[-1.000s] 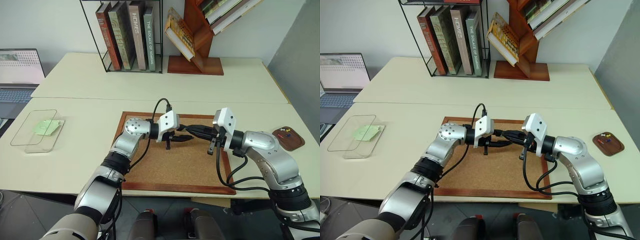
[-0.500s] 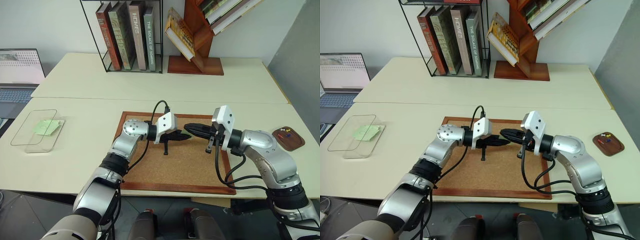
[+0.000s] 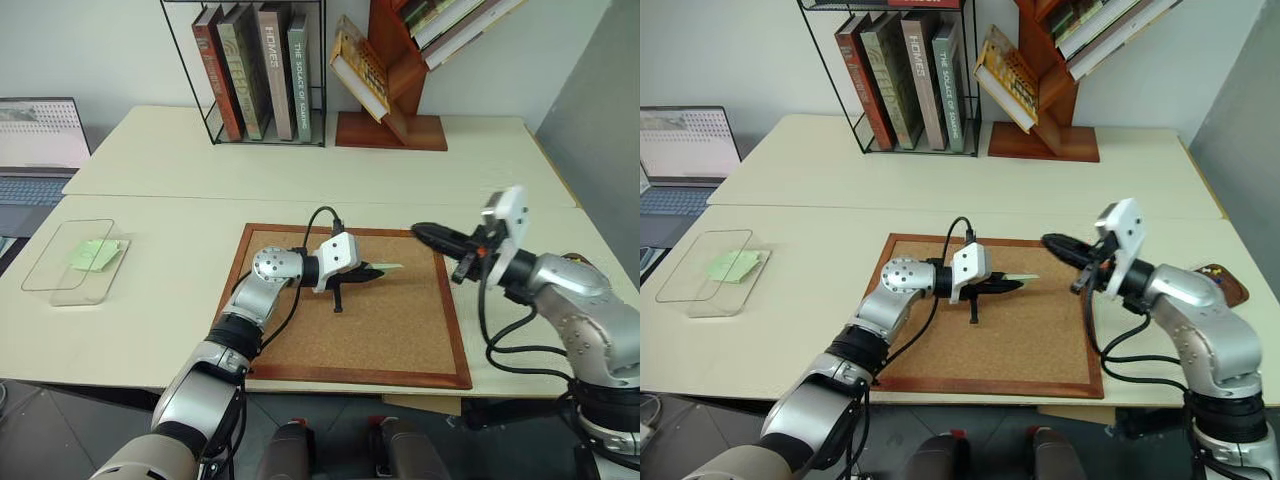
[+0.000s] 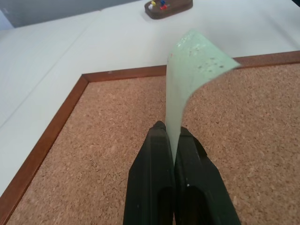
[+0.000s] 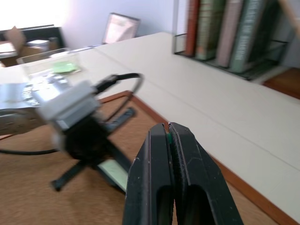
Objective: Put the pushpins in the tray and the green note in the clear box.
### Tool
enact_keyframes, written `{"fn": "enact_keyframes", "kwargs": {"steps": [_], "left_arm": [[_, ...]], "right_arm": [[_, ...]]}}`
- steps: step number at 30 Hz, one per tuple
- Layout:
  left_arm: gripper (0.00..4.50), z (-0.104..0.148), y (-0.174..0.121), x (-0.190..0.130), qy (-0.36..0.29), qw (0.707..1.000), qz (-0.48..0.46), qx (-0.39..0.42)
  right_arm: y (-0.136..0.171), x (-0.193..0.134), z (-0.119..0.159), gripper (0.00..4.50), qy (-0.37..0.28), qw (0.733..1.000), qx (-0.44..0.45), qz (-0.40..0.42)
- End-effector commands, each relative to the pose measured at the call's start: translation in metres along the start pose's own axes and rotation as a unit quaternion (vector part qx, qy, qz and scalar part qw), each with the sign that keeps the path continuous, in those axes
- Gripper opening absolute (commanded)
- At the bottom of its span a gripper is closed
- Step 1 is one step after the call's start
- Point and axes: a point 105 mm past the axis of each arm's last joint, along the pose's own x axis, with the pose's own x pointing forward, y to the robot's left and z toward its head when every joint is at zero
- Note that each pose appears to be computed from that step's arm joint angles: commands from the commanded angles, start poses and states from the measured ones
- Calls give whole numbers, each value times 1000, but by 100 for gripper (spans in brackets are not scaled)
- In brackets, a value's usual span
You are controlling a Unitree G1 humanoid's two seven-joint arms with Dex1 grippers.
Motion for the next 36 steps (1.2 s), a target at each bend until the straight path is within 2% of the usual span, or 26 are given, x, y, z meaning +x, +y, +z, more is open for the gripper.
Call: {"fn": "enact_keyframes", "kwargs": {"steps": [1, 5, 9, 13, 19, 27, 36], "left_arm": [[1, 24, 7, -6, -33, 998, 39, 19], [1, 29, -10, -4, -36, 998, 36, 29], [1, 34, -18, -1, -44, 998, 42, 18], [1, 38, -19, 5, -44, 998, 46, 21], [1, 43, -20, 9, -47, 998, 46, 25], [0, 42, -19, 9, -45, 997, 50, 29], [0, 43, -18, 9, -47, 997, 53, 26]], "right_arm": [[-37, -28, -8, 0, 18, 993, 24, -114], [-88, -66, -41, 0, 99, 958, -18, -269], [-123, -94, -64, 0, 168, 916, -67, -357], [-148, -115, -81, 0, 207, 883, -87, -411], [-159, -113, -99, 0, 238, 876, -83, -411], [-171, -117, -109, 177, 252, 867, -78, -422], [-172, -114, -103, 368, 235, 869, -66, -429]]}}
